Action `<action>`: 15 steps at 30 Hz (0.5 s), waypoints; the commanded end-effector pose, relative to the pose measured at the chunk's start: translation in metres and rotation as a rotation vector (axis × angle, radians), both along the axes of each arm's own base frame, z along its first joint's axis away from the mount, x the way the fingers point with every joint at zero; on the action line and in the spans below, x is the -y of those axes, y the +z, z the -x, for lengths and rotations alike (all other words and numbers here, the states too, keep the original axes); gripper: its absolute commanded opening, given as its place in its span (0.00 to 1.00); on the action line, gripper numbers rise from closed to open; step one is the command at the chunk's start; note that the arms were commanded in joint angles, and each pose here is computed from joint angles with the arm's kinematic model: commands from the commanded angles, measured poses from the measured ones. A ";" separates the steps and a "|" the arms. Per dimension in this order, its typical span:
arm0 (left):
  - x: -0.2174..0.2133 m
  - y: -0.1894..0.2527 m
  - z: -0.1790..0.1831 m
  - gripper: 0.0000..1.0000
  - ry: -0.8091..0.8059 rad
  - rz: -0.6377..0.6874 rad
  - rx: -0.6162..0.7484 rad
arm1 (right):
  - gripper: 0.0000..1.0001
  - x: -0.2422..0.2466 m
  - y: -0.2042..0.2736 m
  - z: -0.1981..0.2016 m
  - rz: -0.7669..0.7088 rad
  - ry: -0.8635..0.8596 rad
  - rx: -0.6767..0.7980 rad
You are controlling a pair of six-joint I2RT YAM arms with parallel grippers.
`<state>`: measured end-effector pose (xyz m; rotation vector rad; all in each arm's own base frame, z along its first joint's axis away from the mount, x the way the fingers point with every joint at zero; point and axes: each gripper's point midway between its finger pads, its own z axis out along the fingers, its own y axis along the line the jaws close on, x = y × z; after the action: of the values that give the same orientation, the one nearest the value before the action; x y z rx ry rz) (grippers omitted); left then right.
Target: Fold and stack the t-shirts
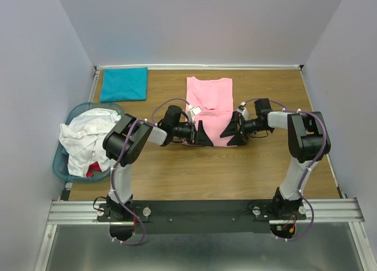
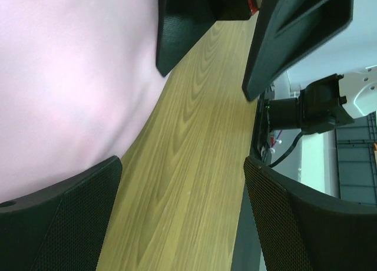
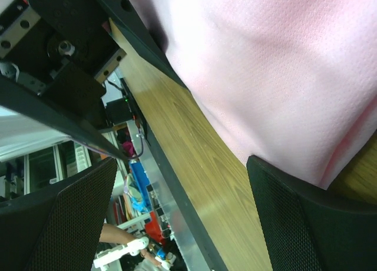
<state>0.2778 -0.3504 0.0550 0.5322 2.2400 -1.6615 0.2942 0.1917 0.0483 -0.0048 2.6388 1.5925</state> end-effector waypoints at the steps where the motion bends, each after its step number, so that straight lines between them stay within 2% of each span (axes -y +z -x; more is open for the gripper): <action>1: -0.046 -0.043 0.005 0.94 0.072 -0.126 -0.090 | 1.00 0.026 -0.049 0.009 0.235 -0.024 -0.033; 10: -0.081 -0.037 0.014 0.94 0.077 -0.105 -0.079 | 1.00 0.025 -0.044 0.009 0.224 -0.006 -0.018; 15: -0.087 -0.014 0.020 0.94 0.023 -0.084 0.001 | 0.99 0.016 -0.012 0.008 0.133 0.018 0.038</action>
<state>0.2768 -0.2789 0.0541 0.5007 2.2282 -1.6104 0.2913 0.1902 0.0496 -0.0390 2.6485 1.5712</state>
